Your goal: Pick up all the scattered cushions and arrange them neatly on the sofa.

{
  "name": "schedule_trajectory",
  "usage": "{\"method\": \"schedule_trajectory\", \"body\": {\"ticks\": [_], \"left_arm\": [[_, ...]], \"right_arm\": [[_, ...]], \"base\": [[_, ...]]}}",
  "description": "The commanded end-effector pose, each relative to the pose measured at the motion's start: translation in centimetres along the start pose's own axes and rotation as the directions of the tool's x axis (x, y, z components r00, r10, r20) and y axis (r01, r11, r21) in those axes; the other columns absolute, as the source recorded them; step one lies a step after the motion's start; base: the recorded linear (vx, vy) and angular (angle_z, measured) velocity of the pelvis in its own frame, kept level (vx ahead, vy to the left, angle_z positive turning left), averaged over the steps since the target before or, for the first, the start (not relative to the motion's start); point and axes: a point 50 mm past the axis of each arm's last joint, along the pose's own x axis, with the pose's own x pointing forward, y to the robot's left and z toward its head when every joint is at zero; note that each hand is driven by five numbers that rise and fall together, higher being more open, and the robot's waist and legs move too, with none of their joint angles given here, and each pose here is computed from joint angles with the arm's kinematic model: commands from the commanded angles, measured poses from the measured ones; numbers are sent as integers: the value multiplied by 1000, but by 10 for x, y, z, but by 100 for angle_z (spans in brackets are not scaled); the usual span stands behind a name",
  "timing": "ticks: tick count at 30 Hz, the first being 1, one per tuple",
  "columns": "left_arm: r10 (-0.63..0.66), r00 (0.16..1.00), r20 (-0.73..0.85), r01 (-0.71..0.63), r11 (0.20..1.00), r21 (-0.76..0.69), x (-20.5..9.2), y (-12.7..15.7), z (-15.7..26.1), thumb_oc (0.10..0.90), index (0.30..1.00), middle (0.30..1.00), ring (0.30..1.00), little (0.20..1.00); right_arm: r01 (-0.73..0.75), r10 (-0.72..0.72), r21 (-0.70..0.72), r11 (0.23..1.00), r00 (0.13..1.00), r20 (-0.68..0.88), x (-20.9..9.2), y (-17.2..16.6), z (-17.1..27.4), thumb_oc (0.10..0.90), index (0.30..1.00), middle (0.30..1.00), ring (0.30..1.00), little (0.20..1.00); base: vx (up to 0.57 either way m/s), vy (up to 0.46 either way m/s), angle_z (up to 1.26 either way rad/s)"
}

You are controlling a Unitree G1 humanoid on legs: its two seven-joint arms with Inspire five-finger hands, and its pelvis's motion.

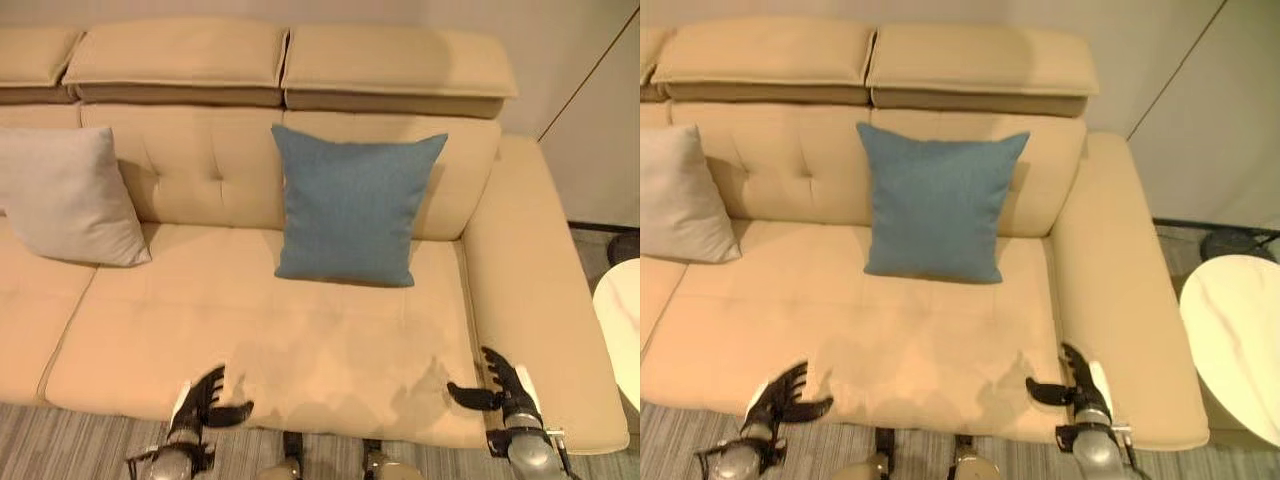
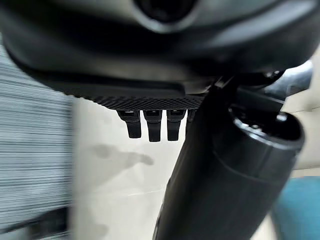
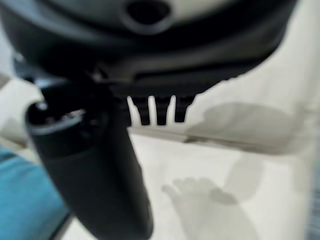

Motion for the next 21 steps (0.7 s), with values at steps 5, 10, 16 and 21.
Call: {"method": "schedule_trajectory", "body": {"ticks": [5,10,16,21], "left_arm": [[22,997,-74,-12,991,136,10,-4,-12,800,900,900,900,900],[30,997,-74,-19,988,152,17,-9,-6,800,900,900,900,900],[24,994,-108,-7,988,154,20,-16,-9,800,900,900,900,900],[24,995,-93,-9,988,157,24,-20,-2,800,900,900,900,900]], "right_arm": [[-58,60,-86,995,998,17,5,17,-1,800,900,900,900,900],[-108,103,-152,982,994,-38,9,27,-9,800,900,900,900,900],[-140,121,-209,968,988,-100,14,29,-14,800,900,900,900,900],[-150,115,-206,967,978,-175,10,32,-28,800,900,900,900,900]], "base": [[-121,-114,10],[-193,-66,14],[-189,7,-10],[-156,87,15]]}}
